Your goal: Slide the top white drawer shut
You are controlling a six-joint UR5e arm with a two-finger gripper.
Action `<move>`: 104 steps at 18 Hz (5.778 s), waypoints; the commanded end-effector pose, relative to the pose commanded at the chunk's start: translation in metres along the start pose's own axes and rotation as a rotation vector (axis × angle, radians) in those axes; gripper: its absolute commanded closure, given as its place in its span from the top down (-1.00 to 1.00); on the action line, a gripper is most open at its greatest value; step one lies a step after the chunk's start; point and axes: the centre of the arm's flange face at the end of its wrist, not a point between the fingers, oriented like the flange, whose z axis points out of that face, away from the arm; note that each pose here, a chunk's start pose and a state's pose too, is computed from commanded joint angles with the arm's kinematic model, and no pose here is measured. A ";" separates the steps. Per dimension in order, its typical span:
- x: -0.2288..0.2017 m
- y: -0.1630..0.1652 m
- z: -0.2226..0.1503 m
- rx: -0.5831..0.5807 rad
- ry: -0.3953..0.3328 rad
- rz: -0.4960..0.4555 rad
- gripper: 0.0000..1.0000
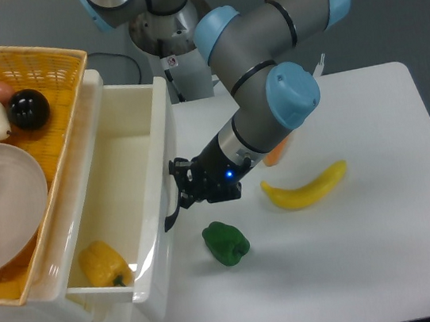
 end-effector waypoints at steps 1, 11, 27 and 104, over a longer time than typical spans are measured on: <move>0.001 0.000 0.003 -0.005 0.002 0.001 -0.94; 0.012 -0.004 0.011 -0.016 0.009 0.012 -0.93; 0.036 -0.009 0.020 -0.035 0.023 -0.004 -0.92; 0.050 -0.012 0.040 -0.053 0.005 0.059 -0.85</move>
